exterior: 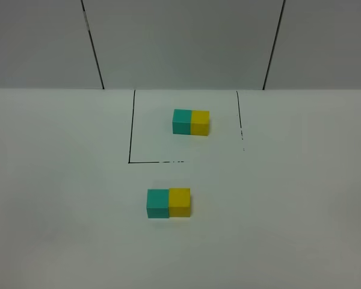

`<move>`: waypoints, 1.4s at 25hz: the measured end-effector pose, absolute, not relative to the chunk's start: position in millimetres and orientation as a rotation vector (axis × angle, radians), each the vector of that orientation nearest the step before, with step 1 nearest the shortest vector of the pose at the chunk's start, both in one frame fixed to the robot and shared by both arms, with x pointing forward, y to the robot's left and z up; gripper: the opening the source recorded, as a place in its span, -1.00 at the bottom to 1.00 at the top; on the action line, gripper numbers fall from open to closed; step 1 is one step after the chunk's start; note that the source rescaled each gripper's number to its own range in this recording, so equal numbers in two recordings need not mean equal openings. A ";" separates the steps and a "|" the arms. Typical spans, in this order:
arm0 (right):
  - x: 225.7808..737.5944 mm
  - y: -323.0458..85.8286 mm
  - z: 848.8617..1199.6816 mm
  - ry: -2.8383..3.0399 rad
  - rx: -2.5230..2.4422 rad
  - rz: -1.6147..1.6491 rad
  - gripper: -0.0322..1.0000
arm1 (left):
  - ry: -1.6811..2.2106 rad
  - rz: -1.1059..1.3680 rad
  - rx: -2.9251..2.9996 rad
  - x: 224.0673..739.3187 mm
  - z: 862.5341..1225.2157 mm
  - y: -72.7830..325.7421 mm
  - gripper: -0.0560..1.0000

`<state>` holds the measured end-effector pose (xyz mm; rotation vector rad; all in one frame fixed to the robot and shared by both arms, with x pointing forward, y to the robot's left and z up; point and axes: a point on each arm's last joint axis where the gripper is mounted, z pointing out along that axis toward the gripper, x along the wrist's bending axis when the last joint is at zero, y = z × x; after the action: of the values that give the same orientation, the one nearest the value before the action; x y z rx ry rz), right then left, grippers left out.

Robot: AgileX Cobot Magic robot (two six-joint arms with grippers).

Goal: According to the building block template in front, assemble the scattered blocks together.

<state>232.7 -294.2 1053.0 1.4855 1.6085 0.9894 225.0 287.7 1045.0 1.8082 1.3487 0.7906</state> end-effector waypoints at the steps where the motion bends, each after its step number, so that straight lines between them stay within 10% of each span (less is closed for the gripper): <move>1: 232.7 -294.2 1053.0 1.606 1.488 0.990 1.00 | 1.349 0.791 1.808 225.0 1045.0 287.7 0.98; 35: 232.5 -292.1 1053.1 1.635 1.459 0.999 1.00 | 1.349 0.791 1.808 225.0 1045.0 287.7 0.98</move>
<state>232.5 -292.1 1053.1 1.4587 1.6348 0.9985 225.0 287.7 1045.0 1.8082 1.3487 0.7906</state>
